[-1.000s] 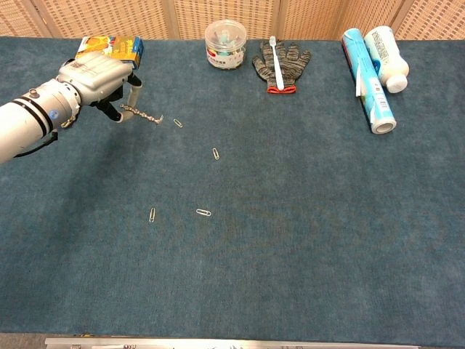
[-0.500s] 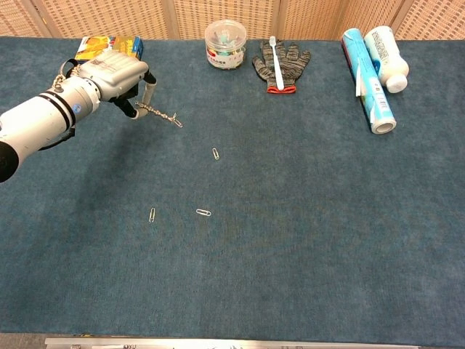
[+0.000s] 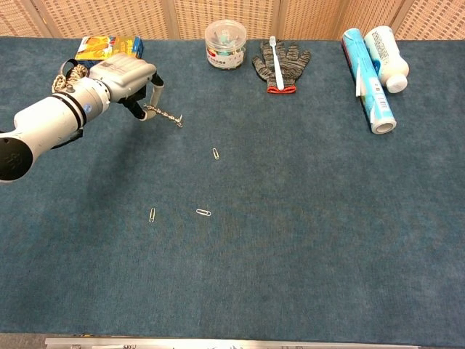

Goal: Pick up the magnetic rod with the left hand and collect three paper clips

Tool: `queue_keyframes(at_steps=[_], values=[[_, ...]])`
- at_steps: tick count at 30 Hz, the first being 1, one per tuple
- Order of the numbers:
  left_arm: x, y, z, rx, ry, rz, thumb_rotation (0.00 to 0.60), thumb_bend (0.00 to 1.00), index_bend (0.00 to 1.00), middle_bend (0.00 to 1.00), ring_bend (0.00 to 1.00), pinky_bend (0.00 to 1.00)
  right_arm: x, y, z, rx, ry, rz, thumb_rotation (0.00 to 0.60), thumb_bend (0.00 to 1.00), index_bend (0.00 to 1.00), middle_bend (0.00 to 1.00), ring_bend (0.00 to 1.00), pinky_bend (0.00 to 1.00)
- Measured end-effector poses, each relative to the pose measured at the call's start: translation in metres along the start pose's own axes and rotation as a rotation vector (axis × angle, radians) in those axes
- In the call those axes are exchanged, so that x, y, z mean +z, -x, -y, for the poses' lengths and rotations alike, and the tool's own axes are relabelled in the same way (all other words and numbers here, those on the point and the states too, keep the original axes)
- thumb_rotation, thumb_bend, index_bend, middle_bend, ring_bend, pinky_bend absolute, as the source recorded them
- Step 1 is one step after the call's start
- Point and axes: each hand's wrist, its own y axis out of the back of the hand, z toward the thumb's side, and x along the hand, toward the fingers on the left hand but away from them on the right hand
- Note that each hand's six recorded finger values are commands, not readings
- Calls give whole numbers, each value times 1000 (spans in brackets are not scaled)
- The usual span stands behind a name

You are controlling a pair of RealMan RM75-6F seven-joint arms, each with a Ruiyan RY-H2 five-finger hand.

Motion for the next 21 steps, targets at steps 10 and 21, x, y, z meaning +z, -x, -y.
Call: queue_keyframes(at_steps=[10, 21], values=[[9, 0, -6, 15, 1, 24, 600, 342, 591, 1000, 928, 774, -1, 1, 2, 4, 7, 0, 600, 0, 489, 359, 261, 444], [31, 21, -14, 40, 27, 104, 600, 343, 596, 1000, 928, 774, 0, 2, 2, -1, 12, -3, 600, 0, 489, 359, 261, 444]])
